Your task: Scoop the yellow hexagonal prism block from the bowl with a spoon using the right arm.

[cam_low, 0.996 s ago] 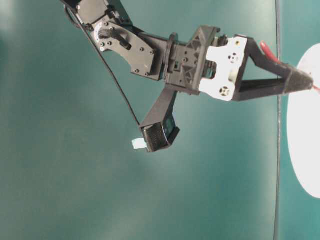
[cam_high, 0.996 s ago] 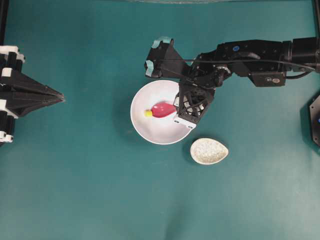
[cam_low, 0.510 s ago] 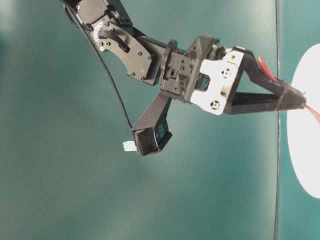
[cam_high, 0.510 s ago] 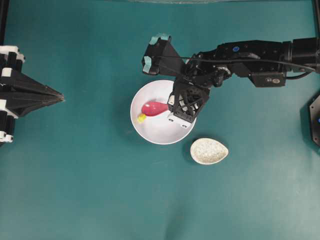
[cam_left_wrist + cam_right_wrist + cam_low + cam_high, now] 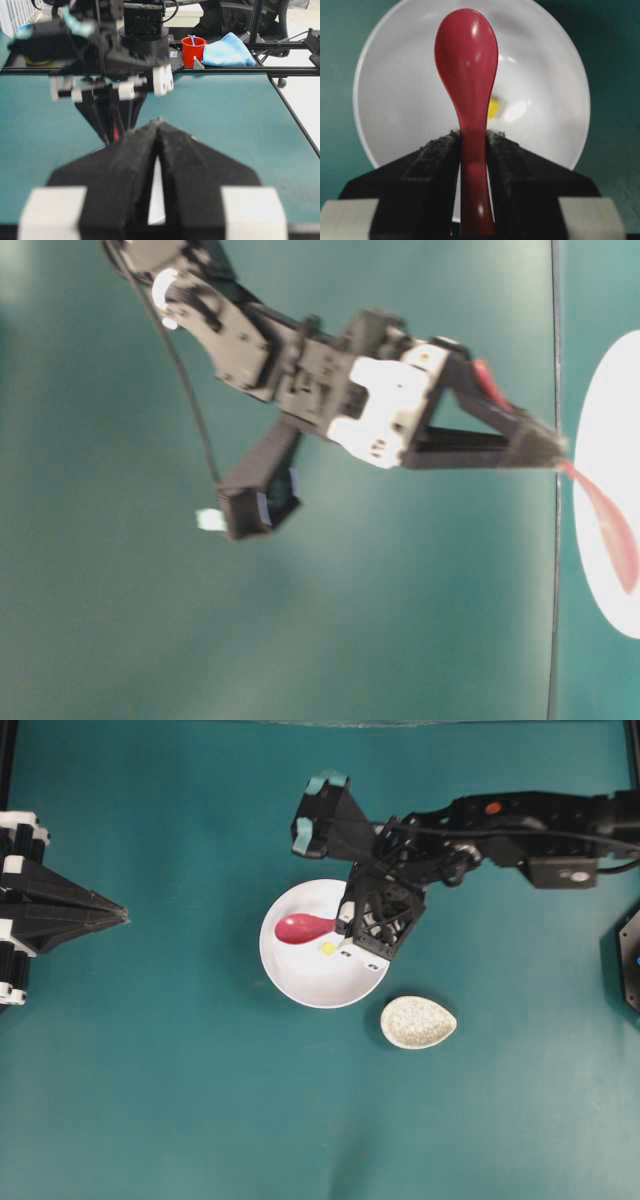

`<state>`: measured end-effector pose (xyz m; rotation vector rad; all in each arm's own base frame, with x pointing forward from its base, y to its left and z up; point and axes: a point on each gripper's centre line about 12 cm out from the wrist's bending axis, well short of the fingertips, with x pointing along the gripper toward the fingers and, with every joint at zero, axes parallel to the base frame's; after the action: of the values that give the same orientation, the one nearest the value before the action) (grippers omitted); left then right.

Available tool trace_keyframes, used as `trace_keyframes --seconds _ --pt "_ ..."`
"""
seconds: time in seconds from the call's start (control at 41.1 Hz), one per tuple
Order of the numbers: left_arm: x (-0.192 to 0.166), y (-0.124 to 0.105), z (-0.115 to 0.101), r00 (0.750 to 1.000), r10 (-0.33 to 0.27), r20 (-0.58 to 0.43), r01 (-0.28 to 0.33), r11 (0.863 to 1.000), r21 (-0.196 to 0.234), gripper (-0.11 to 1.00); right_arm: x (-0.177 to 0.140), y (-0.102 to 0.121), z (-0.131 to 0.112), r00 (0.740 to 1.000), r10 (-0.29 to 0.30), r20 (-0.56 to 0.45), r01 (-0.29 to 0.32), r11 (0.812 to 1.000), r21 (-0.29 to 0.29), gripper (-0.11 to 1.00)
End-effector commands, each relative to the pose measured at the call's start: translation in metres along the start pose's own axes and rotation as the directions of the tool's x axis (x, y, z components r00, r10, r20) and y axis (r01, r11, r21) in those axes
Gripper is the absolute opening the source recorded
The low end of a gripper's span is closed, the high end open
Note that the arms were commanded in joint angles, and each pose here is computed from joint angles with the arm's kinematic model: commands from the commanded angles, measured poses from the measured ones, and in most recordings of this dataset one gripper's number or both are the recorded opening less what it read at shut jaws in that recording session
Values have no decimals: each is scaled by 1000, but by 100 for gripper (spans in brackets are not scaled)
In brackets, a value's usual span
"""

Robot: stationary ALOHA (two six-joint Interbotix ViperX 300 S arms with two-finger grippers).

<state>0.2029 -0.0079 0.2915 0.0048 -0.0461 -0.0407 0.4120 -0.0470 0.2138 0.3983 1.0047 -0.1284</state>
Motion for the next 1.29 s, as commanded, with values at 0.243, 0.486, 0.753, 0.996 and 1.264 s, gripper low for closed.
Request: trace_keyframes --seconds 0.243,0.486,0.753,0.996,1.264 --pt "3 -1 10 1000 -3 28 3 1000 3 3 -53 12 0 1000 19 -22 -19 999 -29 25" --pt "3 -1 11 1000 -3 29 3 1000 5 3 -55 12 -14 990 9 -143 -12 1000 -15 25" --pt "3 -1 11 1000 -3 29 3 1000 5 3 -55 9 -23 978 -11 -210 18 999 28 25" --pt "3 0 11 1000 -2 29 2 1000 5 3 -52 5 -29 967 -36 -254 53 997 62 25" --pt "3 -1 11 1000 -3 31 3 1000 5 3 -34 1 -33 953 -46 -299 69 995 67 25"
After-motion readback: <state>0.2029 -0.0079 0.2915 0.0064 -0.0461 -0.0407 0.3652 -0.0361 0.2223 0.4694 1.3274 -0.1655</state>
